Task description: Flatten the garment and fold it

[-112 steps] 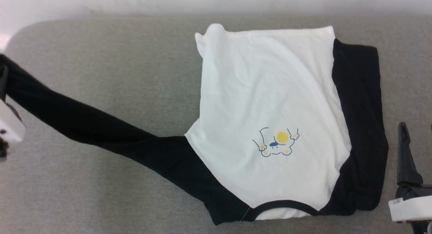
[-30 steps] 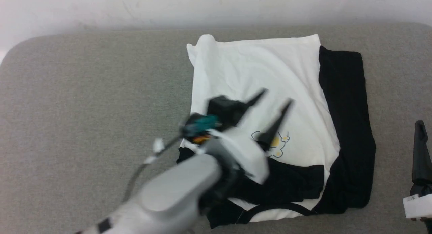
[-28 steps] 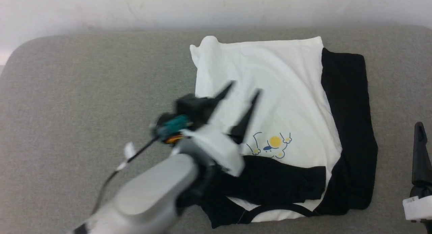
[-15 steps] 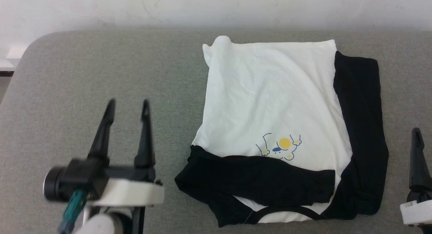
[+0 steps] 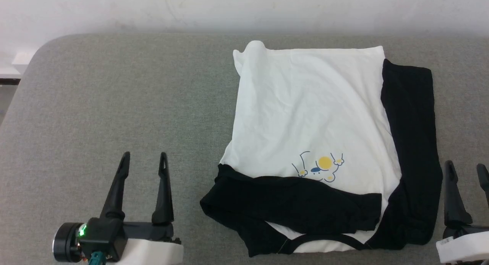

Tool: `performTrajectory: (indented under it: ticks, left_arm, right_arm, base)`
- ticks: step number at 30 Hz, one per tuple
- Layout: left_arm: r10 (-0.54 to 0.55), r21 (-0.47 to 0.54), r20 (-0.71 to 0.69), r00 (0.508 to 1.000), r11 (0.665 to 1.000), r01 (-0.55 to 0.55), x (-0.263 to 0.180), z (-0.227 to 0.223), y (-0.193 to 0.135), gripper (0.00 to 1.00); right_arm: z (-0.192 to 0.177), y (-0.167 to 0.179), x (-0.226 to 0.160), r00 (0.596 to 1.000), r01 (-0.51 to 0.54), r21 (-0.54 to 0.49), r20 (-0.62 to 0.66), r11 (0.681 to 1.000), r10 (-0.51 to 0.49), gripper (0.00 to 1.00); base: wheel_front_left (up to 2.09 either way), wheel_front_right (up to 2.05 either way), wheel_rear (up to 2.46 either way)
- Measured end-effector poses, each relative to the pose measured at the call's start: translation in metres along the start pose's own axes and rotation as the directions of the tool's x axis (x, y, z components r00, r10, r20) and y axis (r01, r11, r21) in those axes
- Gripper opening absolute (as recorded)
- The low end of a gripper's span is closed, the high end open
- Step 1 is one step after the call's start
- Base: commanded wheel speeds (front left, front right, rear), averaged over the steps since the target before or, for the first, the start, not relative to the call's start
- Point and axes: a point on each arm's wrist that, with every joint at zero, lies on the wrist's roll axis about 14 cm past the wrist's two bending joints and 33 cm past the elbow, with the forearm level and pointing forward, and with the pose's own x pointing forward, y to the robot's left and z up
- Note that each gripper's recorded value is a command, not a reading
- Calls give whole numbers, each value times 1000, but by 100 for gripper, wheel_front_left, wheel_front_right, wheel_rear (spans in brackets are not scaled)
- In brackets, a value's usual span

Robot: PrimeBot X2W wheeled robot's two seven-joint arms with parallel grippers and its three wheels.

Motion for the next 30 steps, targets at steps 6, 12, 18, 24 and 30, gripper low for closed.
performTrajectory:
  ticks: [6, 12, 18, 24, 30]
  left_arm:
    - [-6, -64, 18, 1000, 998, 7, 9, 2, -8, 100]
    - [13, -102, 27, 1000, 995, -10, 26, -3, -9, 100]
    - [-24, -88, 23, 999, 996, 26, 51, -19, -16, 100]
    - [-33, -60, 30, 999, 998, 35, 80, -36, -18, 100]
    - [-23, -43, -35, 999, 999, 21, 86, -69, -18, 100]
  right_arm:
    - [13, 3, 13, 999, -7, 21, 37, 1000, 6, 100]
    - [66, 14, 67, 989, -66, -30, 133, 997, 69, 100]
    - [108, 5, 134, 986, -112, -94, 112, 989, 123, 100]
    - [83, -26, 200, 994, -68, -124, -98, 990, 56, 100]
    - [5, -61, 238, 913, 29, -117, -401, 993, -74, 100]
  base:
    - [0, 0, 0]
    - [0, 0, 0]
    - [0, 0, 0]
    - [0, 0, 0]
    - [0, 0, 0]
